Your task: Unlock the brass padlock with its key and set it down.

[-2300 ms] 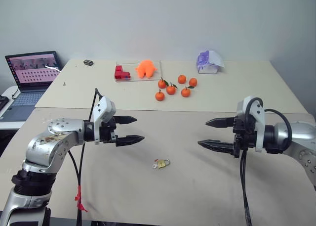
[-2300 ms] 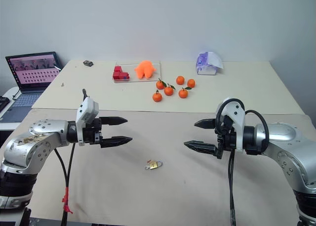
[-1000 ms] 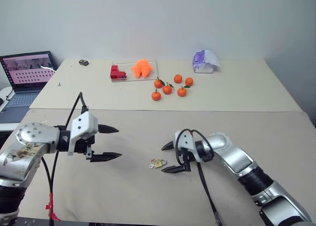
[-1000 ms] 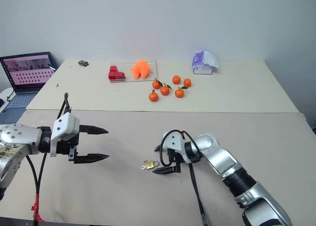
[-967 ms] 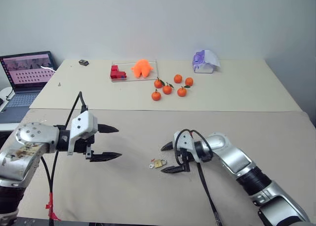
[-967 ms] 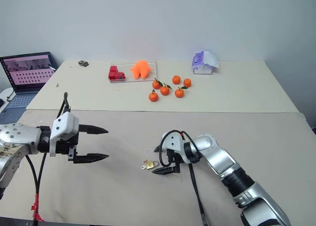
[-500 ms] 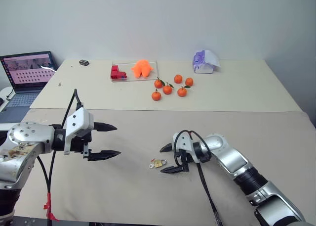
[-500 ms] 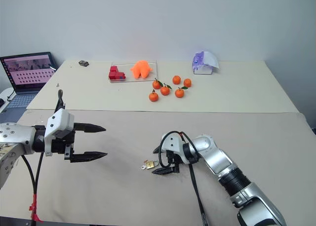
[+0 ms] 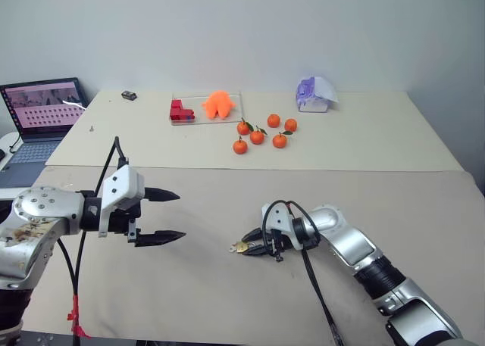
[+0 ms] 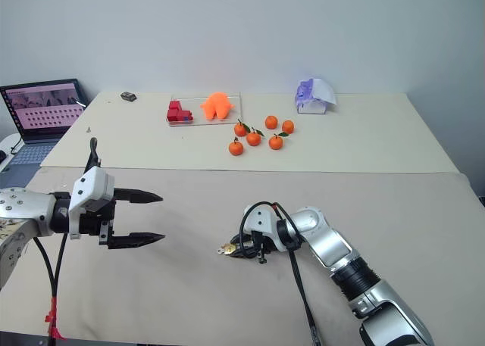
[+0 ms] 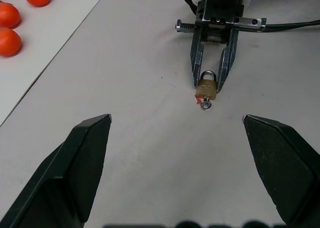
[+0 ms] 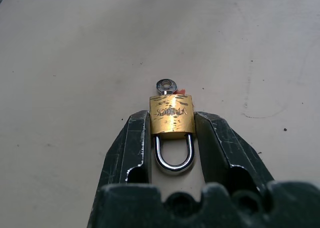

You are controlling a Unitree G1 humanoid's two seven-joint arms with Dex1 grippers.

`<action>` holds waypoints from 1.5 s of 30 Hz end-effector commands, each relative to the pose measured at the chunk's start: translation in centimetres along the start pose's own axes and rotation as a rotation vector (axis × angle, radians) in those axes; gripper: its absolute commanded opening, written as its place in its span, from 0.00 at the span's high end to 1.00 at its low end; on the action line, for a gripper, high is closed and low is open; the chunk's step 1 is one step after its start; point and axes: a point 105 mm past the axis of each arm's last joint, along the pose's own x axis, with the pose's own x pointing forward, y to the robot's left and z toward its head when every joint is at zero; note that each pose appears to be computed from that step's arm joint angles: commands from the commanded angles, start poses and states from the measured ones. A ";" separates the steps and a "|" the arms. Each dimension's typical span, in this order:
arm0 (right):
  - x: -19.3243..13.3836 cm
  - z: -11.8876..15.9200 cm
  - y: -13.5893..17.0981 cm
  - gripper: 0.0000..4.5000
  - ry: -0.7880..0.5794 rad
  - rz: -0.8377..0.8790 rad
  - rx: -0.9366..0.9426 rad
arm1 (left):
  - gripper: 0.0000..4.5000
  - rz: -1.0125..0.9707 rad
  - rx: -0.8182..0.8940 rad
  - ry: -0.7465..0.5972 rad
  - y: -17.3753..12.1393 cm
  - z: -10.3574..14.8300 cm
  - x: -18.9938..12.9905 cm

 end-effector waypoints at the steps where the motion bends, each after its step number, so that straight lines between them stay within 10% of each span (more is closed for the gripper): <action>1: -1.8 3.0 -1.4 0.80 -0.033 -0.056 -0.114 | 0.00 0.026 -0.010 -0.026 0.8 0.6 0.0; 18: -8.0 8.8 -5.0 0.80 -0.040 -0.627 -0.652 | 0.00 -0.146 -0.705 -0.243 0.9 2.2 8.3; 45: -9.9 10.6 -2.8 0.80 -0.064 -0.686 -0.679 | 0.06 -0.297 -0.696 -0.284 1.2 5.3 8.6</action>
